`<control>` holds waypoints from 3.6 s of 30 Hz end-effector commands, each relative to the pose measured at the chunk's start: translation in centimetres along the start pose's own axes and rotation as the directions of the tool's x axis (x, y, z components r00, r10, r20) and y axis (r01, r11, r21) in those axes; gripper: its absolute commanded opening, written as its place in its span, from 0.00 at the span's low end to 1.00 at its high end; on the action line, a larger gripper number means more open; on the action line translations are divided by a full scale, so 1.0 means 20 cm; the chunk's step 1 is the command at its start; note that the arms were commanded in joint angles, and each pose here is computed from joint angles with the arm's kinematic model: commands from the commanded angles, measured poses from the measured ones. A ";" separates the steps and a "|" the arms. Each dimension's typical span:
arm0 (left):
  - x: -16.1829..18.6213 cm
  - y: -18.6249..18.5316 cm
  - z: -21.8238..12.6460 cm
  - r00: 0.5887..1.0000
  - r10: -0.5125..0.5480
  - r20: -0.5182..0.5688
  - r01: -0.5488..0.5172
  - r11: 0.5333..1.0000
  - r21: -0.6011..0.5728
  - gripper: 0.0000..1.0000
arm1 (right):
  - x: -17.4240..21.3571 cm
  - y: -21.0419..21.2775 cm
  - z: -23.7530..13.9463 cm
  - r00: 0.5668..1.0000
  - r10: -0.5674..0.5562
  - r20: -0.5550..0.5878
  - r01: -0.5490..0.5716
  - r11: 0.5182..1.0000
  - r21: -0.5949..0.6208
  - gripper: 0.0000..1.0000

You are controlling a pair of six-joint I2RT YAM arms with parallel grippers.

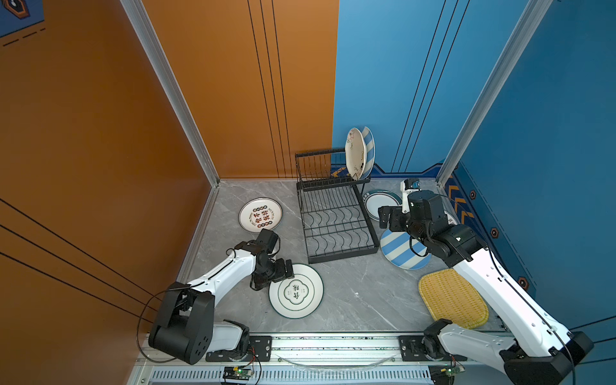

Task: Load the plates into the dish rack
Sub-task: 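Grip the green-rimmed white plate's edge with the left gripper, drag toward rack, then tilt the white plate up with the left gripper while the right gripper reaches it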

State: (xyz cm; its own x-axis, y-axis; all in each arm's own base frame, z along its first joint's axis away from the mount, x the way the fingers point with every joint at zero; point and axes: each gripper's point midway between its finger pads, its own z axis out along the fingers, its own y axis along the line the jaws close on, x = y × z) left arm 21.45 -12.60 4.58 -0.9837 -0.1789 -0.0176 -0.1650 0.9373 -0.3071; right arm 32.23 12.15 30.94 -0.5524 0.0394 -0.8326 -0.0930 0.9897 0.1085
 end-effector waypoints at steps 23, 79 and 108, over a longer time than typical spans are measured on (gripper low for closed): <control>0.25 -0.30 0.03 0.980 0.193 -0.040 -0.185 0.972 0.143 0.97 | 0.31 0.06 -0.05 0.984 0.052 -0.172 -0.070 0.992 -0.101 1.00; 0.25 -0.70 -0.09 0.963 0.259 0.075 -0.244 0.717 0.653 0.00 | 0.58 0.10 0.01 0.903 0.154 -0.400 -0.291 0.906 -0.308 1.00; -0.12 -0.87 -0.55 0.931 0.236 0.280 -0.366 0.592 0.718 0.00 | 0.62 0.49 0.08 0.763 0.090 -0.640 -0.552 0.606 -0.573 0.52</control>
State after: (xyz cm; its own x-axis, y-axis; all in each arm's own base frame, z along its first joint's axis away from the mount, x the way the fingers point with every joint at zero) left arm 25.38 -24.72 17.80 -0.9531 -0.0493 -0.2986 0.2429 0.4639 -0.8520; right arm 25.72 21.68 20.44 -0.9606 0.0489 -0.2738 -0.2040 0.5454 0.8130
